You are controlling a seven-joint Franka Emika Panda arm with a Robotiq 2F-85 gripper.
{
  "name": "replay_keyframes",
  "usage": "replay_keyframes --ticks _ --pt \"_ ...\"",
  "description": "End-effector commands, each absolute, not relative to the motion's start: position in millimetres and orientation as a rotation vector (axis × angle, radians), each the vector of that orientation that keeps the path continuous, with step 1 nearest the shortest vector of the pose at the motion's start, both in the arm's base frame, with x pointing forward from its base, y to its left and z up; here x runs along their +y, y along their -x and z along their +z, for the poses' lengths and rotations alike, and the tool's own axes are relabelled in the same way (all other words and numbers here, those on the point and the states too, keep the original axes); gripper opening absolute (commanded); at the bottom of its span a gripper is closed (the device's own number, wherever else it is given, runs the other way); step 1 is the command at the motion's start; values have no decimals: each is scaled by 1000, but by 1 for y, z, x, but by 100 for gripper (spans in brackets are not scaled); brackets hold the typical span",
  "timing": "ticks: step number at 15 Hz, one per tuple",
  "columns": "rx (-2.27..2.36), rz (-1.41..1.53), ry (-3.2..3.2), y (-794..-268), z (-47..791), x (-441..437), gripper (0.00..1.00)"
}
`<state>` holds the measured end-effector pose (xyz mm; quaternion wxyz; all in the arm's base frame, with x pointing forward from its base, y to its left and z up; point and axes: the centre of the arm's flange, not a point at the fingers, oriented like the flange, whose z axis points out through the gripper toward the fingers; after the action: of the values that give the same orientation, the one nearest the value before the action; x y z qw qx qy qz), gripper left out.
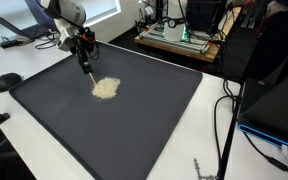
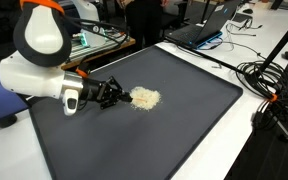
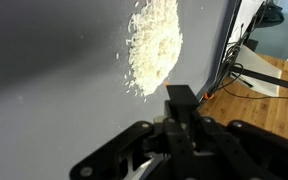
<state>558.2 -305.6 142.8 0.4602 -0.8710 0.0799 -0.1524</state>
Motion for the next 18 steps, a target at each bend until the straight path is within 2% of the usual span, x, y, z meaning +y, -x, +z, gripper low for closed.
replay_keyframes --ticks 1,18 --pt "214 -391 2162 -551 145 -299 3" --pt "-71 -396 2586 -534 300 -205 3"
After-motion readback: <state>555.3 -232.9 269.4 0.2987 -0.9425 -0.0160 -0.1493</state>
